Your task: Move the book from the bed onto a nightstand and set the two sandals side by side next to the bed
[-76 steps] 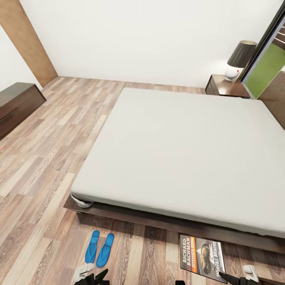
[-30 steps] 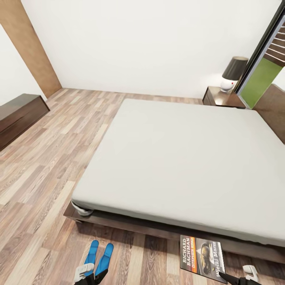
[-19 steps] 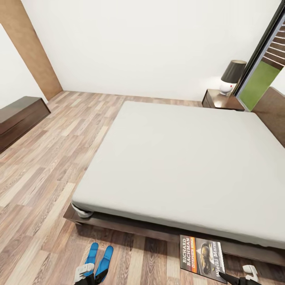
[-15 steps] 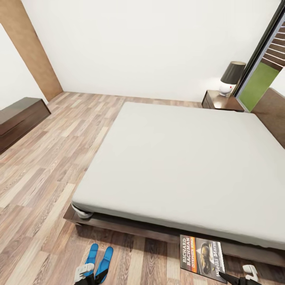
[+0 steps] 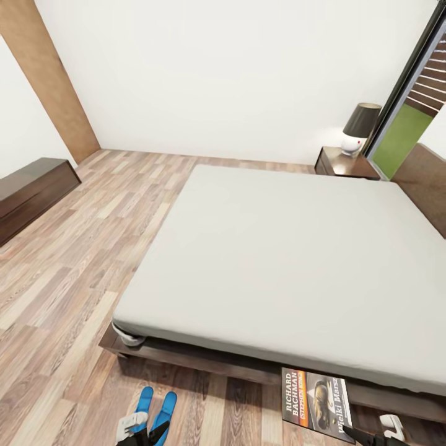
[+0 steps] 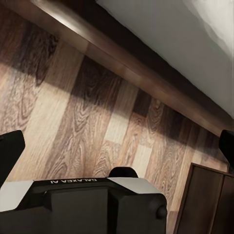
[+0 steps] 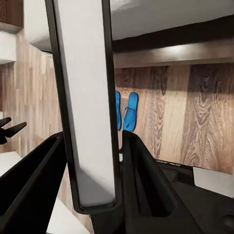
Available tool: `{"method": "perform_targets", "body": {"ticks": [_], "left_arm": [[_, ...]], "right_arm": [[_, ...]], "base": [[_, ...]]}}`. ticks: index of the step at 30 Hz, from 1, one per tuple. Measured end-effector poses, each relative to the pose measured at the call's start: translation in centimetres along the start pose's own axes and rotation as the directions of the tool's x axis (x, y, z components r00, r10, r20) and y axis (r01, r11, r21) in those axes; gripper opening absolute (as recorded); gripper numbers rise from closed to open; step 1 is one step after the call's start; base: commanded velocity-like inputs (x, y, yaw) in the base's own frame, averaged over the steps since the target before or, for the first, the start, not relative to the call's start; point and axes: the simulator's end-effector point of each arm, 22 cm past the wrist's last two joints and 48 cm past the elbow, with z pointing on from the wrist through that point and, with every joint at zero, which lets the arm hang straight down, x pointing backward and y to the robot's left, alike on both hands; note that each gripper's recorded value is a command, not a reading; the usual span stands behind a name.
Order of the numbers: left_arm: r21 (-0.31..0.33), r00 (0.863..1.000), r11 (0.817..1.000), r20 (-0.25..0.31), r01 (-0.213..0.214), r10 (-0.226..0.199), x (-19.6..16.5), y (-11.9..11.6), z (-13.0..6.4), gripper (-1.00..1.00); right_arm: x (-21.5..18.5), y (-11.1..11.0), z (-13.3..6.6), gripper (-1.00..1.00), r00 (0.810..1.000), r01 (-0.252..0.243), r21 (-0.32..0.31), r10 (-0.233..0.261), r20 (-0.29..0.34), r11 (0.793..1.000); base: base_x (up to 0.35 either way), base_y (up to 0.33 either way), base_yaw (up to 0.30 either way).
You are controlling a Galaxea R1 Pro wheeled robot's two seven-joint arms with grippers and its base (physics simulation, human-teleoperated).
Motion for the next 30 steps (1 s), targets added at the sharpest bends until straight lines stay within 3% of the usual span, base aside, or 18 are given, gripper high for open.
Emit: {"method": "perform_targets", "body": {"ticks": [26, 30], "left_arm": [[0.015, 0.999, 1.000, 0.032, -0.020, 0.019, -1.6, -0.9, -0.2, 1.00], [0.018, 0.999, 0.999, 0.035, -0.027, 0.027, -1.8, -1.1, -0.2, 1.00]], "right_arm": [[-1.3, 0.9, -0.3, -1.00, 0.999, 0.028, -0.011, -0.028, 0.027, 1.000], [-1.1, 1.4, 0.5, -1.00, 0.999, 0.027, -0.020, -0.026, 0.030, 0.999]], "base": [[0.000, 0.000, 0.000], [0.000, 0.000, 0.000]]}}
